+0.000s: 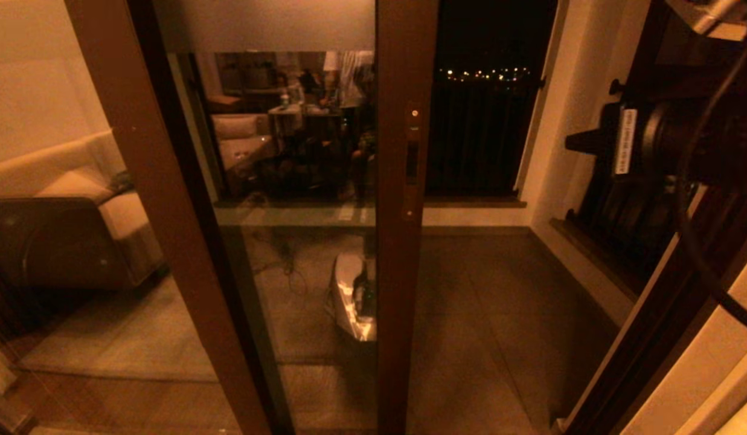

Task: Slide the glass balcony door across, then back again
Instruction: Close the slid door

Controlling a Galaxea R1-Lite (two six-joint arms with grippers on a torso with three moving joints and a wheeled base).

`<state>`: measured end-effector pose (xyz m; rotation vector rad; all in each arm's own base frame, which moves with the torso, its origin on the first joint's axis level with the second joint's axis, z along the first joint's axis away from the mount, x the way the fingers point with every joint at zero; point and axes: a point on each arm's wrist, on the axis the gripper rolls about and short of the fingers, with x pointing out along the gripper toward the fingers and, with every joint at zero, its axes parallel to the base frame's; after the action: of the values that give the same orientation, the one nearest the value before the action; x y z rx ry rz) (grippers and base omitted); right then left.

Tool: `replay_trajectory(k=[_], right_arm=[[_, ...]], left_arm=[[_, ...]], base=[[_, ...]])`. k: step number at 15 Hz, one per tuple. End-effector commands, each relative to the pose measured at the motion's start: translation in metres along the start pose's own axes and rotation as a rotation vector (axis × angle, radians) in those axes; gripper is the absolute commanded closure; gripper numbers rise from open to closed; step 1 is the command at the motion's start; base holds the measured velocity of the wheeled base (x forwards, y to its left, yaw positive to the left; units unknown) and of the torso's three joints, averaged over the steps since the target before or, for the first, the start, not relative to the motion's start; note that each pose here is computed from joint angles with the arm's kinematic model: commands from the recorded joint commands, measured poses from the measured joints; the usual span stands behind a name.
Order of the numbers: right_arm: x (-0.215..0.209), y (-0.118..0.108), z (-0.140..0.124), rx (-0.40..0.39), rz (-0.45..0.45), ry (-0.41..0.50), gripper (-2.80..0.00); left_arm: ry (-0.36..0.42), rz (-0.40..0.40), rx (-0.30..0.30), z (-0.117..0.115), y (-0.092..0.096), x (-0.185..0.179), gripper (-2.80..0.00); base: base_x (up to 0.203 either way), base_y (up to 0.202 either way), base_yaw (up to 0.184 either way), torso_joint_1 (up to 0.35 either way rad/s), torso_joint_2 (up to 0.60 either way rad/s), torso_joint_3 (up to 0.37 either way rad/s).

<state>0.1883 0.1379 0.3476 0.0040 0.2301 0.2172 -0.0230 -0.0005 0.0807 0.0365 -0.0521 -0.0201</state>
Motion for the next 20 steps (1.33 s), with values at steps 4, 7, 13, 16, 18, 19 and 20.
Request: replay_trajectory(k=[4, 7, 13, 16, 18, 19, 20], right_arm=[[0.065, 0.046, -0.014, -0.062, 0.006, 0.09, 0.0], [0.084, 0.067, -0.025, -0.085, 0.03, 0.125, -2.8], [0.121, 0.076, -0.022, -0.003, 0.005, 0.11, -2.8], [0.127, 0.068, -0.021, -0.01, -0.02, 0.11, -2.8], [0.139, 0.063, -0.023, -0.01, -0.045, 0.113, -2.8], [0.145, 0.059, -0.021, -0.002, -0.059, 0.107, -2.8], [0.149, 0.057, -0.018, 0.006, -0.066, 0.096, -2.8]], left_arm=[[0.024, -0.001, 0.0, -0.006, 0.0, 0.001, 0.0], [0.024, -0.001, 0.0, -0.006, 0.0, 0.001, 0.0], [0.024, -0.001, 0.0, -0.006, 0.0, 0.001, 0.0], [0.024, -0.001, 0.0, -0.006, 0.0, 0.001, 0.0], [0.024, -0.001, 0.0, -0.006, 0.0, 0.001, 0.0], [0.024, -0.001, 0.0, -0.006, 0.0, 0.001, 0.0], [0.023, -0.001, 0.0, -0.006, 0.0, 0.001, 0.0]], base=[[0.0, 0.0, 0.0, 0.0, 0.0, 0.0], [0.0, 0.0, 0.0, 0.0, 0.0, 0.0], [0.0, 0.0, 0.0, 0.0, 0.0, 0.0], [0.0, 0.0, 0.0, 0.0, 0.0, 0.0], [0.0, 0.0, 0.0, 0.0, 0.0, 0.0], [0.0, 0.0, 0.0, 0.0, 0.0, 0.0], [0.0, 0.0, 0.0, 0.0, 0.0, 0.0]])
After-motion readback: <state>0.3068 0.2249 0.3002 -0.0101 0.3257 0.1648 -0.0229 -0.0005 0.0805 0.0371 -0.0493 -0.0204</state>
